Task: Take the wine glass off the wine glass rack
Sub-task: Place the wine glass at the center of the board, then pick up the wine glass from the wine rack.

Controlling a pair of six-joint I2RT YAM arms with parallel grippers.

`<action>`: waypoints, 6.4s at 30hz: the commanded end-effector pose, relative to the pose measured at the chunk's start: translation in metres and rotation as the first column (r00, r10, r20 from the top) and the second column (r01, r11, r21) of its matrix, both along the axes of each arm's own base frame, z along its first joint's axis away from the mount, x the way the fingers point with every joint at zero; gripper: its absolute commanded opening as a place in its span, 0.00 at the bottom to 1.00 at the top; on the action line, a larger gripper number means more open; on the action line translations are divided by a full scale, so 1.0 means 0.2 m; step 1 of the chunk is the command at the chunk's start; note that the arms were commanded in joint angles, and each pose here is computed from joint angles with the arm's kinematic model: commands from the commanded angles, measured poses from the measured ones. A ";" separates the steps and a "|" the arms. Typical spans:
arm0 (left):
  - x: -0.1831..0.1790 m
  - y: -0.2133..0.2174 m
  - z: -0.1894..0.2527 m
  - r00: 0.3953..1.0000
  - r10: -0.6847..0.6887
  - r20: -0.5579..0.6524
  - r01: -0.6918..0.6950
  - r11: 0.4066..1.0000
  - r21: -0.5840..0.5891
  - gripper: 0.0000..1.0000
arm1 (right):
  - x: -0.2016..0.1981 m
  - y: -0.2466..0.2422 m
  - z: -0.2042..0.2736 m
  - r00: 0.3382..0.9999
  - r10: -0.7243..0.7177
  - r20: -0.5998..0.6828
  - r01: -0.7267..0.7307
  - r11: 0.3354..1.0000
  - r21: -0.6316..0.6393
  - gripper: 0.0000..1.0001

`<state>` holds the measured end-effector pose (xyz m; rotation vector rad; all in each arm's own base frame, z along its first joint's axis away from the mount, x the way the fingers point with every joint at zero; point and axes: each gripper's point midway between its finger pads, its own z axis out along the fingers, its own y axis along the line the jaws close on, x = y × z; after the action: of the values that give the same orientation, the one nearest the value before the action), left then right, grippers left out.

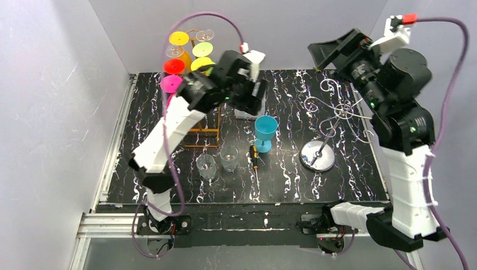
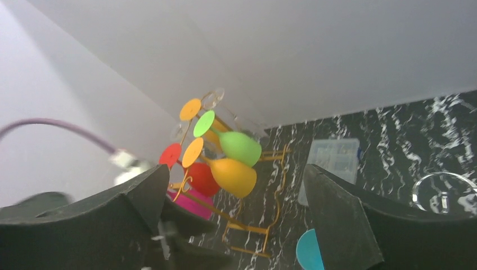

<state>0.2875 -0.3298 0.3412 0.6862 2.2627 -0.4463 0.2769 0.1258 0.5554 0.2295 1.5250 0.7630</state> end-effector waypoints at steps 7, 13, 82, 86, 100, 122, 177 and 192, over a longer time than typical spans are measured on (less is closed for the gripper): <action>-0.04 0.73 0.47 0.912 0.340 0.229 -0.327 0.940 -0.097 0.71 | 0.13 0.30 -0.12 0.967 0.237 -0.097 -0.233 0.971 0.049 0.98; 0.00 1.08 0.41 0.839 0.533 0.109 -0.512 0.842 -0.172 0.72 | 0.13 0.52 -0.21 0.939 0.309 -0.150 -0.307 0.951 0.036 0.98; 0.42 1.43 0.11 0.727 0.465 -0.506 -0.672 0.330 -0.663 0.15 | 0.15 0.79 -0.39 0.894 0.397 -0.208 -0.402 0.915 0.019 0.98; 0.42 1.43 0.13 0.732 0.459 -0.504 -0.666 0.325 -0.672 0.11 | 0.15 0.78 -0.39 0.895 0.395 -0.207 -0.400 0.916 0.019 0.98; 0.40 1.45 0.18 0.746 0.457 -0.485 -0.645 0.310 -0.699 0.00 | 0.15 0.78 -0.38 0.896 0.393 -0.206 -0.397 0.918 0.022 0.98; 0.37 1.52 0.26 0.753 0.483 -0.447 -0.622 0.297 -0.725 0.00 | 0.15 0.79 -0.38 0.894 0.395 -0.211 -0.400 0.916 0.017 0.98; 0.21 1.51 1.06 0.743 0.668 -0.047 -0.427 0.419 -0.801 0.00 | 0.14 0.80 -0.16 0.868 0.492 -0.071 -0.496 0.866 -0.066 0.98; 0.22 0.75 1.31 0.962 0.273 -0.014 -0.139 0.444 -0.885 0.00 | 0.26 0.61 -0.06 0.858 0.511 0.056 -0.507 0.859 -0.075 0.98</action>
<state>0.3451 -0.1591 0.5743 -0.1841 1.6712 -1.1541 0.3384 0.2621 0.5080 -0.1877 1.6973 1.0947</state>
